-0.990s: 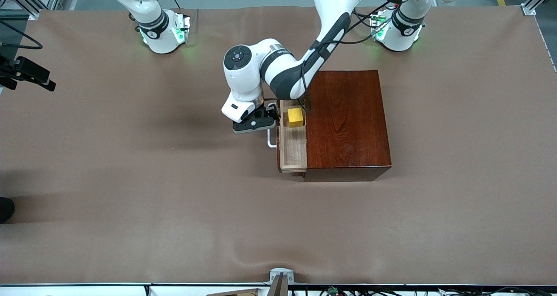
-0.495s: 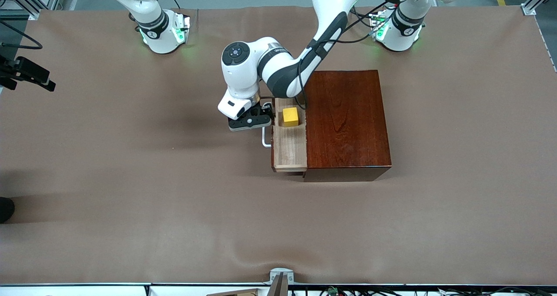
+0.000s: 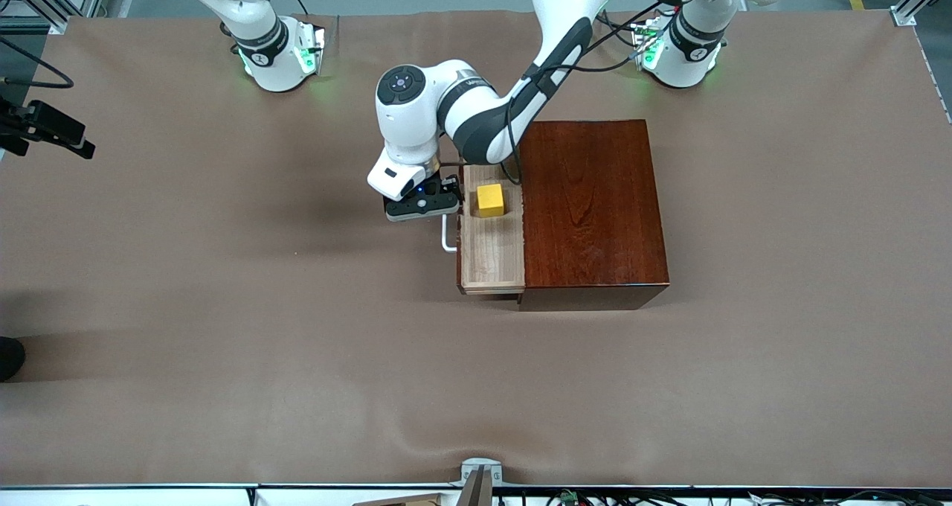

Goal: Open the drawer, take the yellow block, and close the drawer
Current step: 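Withdraw the left gripper while the right gripper reaches toward the drawer, then lower the right gripper into the drawer over the yellow block, then close the right gripper on the yellow block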

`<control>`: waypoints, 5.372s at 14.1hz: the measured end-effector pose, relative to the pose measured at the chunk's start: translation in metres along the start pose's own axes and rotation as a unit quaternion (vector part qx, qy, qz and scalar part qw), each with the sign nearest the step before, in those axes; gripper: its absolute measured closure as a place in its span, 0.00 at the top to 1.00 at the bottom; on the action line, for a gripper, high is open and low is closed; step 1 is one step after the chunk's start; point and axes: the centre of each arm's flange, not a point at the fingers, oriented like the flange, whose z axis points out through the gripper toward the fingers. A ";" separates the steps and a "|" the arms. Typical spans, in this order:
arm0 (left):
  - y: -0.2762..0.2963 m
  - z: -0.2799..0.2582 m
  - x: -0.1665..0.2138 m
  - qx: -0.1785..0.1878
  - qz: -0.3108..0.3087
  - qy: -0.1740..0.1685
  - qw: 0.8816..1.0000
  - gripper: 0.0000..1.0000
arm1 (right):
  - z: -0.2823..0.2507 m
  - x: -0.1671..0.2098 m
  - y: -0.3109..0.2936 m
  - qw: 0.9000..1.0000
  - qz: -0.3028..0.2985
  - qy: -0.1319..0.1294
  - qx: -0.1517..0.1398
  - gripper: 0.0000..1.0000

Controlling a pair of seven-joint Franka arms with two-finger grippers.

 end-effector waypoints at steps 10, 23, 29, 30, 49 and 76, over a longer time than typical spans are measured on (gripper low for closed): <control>-0.132 -0.221 0.156 0.023 -0.076 0.030 0.996 1.00 | 0.040 0.028 0.015 0.999 0.017 -0.024 -0.014 1.00; -0.438 -0.287 0.279 0.093 0.015 -0.083 0.992 1.00 | 0.063 0.022 -0.097 0.967 0.241 -0.077 -0.008 1.00; -0.521 -0.301 0.248 0.074 0.038 -0.100 0.992 1.00 | 0.085 0.028 -0.153 0.945 0.314 -0.088 0.005 1.00; -0.522 -0.304 0.239 0.073 0.041 -0.098 0.992 1.00 | 0.091 0.028 -0.175 0.942 0.324 -0.085 0.004 1.00; -0.537 -0.335 0.203 0.069 0.084 -0.072 0.991 1.00 | 0.220 -0.029 -0.462 0.791 0.601 -0.104 0.046 1.00; -0.535 -0.329 0.208 0.067 0.086 -0.068 0.992 1.00 | 0.336 -0.082 -0.563 0.787 0.610 -0.087 0.034 0.56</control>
